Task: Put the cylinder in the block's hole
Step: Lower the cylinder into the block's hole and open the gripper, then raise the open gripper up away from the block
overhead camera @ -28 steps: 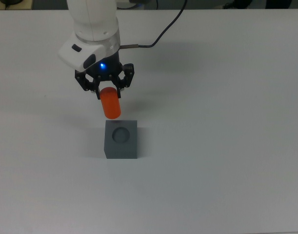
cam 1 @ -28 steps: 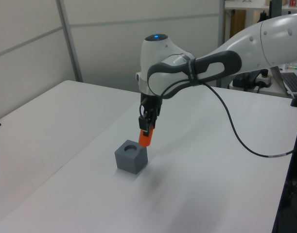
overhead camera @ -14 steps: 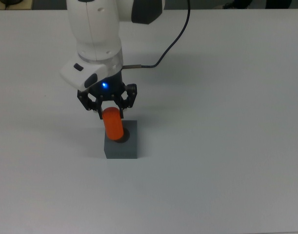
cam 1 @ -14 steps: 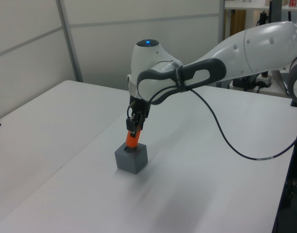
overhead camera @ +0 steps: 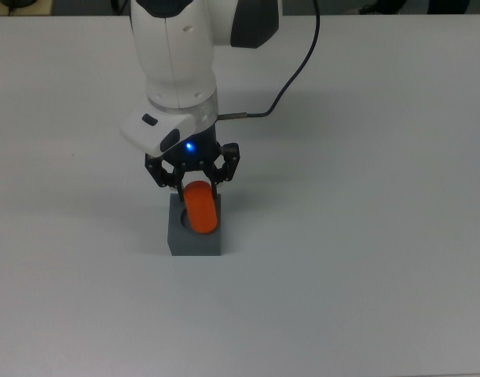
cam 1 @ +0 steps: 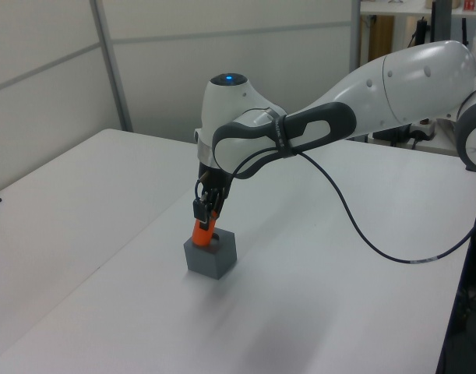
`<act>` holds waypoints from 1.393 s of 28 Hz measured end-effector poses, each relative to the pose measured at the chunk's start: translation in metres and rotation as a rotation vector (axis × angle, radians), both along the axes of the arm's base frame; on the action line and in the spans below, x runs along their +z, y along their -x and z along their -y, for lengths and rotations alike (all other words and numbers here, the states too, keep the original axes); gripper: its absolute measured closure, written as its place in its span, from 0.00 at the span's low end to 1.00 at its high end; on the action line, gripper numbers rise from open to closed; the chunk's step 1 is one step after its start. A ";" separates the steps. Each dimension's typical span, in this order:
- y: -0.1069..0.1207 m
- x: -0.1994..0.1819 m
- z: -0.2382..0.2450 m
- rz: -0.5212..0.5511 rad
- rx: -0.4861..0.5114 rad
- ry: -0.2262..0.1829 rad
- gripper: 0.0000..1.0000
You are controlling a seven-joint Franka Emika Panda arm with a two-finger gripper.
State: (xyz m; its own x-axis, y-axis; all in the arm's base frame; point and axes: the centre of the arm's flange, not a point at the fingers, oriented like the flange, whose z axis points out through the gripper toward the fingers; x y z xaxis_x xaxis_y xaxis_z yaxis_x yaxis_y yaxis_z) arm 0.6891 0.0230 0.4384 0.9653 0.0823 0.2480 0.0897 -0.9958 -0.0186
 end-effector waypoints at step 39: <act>0.045 0.051 0.048 -0.229 -0.029 0.148 0.00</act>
